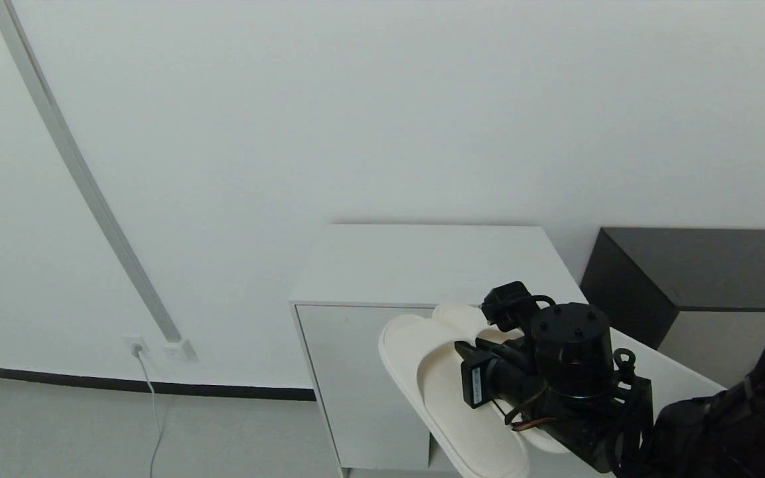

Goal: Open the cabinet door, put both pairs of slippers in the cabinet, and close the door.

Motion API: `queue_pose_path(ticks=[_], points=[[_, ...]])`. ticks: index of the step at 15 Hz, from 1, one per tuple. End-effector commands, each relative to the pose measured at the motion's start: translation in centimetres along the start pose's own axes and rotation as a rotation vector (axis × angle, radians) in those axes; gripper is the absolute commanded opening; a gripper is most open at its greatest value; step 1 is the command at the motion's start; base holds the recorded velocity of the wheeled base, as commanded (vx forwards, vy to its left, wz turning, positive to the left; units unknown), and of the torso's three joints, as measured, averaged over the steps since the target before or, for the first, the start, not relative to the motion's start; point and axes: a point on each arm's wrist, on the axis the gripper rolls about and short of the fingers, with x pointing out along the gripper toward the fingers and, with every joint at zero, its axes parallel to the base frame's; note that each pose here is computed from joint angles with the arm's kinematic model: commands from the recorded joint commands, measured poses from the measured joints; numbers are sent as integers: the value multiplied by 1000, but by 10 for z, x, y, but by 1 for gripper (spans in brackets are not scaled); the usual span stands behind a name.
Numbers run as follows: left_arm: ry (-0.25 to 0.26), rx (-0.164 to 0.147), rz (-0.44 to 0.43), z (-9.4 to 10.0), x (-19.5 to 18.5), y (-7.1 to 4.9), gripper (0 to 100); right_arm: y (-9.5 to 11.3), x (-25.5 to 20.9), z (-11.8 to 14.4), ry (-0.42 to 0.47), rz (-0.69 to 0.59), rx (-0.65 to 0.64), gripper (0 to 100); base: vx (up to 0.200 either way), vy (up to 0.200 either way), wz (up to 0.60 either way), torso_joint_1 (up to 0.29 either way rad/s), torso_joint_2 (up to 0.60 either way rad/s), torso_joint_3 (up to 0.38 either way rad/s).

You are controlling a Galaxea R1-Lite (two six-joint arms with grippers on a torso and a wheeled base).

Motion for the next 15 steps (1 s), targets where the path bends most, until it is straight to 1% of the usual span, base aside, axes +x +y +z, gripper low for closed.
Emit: queue_pose_path(ticks=[1,2,4,15], points=[[1,0,1,0,0,0,0,0,0,0,0,0,0,0,0,-200,0,-2,7,2],[1,0,1,0,0,0,0,0,0,-1,2,-2,-5,0,0,-200,0,7,-7,7],[1,-2,1,0,0,0,0,-1,-1,-1,-3,-21,-6,0,0,0,0,0,0,0],[1,0,-2,0,0,0,0,0,-1,-2,-5,-19,-6,0,0,0,0,0,0,0]])
